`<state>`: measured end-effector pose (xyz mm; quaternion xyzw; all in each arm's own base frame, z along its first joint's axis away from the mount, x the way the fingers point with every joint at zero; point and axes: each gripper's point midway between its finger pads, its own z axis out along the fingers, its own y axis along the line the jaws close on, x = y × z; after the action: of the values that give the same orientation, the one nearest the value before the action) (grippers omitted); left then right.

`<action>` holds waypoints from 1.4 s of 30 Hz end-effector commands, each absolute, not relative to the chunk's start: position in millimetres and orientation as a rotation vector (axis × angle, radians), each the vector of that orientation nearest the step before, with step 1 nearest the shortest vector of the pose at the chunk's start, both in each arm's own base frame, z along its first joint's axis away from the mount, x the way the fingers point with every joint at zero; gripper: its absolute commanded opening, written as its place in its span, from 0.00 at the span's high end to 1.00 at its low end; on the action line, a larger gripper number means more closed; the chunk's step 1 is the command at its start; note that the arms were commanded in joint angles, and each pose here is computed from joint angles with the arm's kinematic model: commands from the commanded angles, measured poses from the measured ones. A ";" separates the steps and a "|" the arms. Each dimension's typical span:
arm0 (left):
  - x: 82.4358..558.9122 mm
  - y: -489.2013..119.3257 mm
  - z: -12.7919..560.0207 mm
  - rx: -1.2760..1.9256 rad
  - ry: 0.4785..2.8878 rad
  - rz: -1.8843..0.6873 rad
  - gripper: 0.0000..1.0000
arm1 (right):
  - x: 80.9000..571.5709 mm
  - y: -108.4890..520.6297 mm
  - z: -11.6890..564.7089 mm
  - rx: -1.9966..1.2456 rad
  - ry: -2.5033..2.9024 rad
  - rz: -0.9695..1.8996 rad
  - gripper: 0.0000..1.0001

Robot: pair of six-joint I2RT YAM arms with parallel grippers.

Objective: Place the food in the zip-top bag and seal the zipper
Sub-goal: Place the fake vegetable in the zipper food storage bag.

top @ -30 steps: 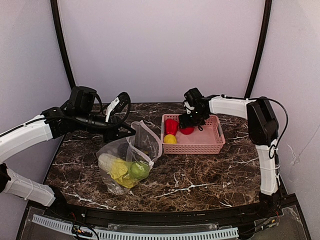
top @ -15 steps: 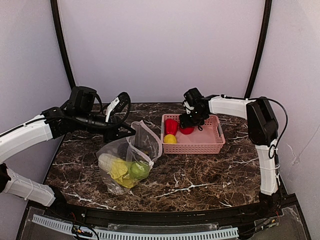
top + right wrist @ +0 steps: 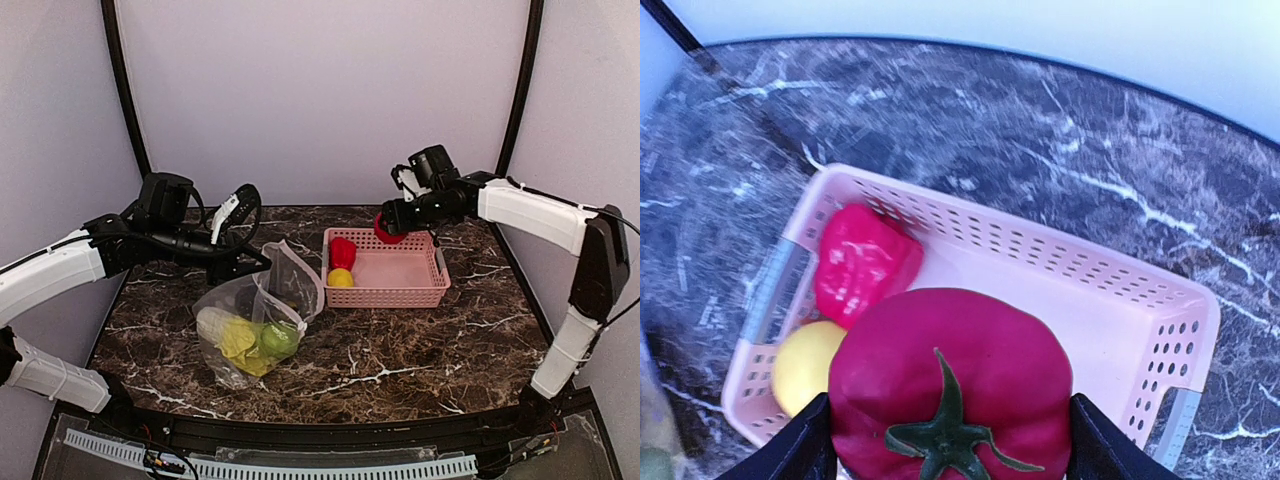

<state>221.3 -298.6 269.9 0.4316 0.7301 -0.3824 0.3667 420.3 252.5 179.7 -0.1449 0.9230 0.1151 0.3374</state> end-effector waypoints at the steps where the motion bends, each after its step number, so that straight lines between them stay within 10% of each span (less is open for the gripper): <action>1: 216.3 -300.0 275.7 1.128 1.837 -0.990 0.99 | 375.5 282.1 245.4 -0.499 2.225 0.600 0.29; 16: 216.1 -300.9 274.9 1.127 1.839 -0.998 0.99 | 218.5 404.5 303.8 -0.954 1.864 1.186 0.29; 42: 210.4 -301.9 281.5 1.137 1.812 -1.030 0.99 | 218.2 481.8 225.9 -0.978 2.073 1.127 0.31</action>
<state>218.2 -300.3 270.5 0.4351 0.7268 -0.3876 0.3635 208.2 468.5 217.8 -0.3878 0.7757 0.4173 0.2718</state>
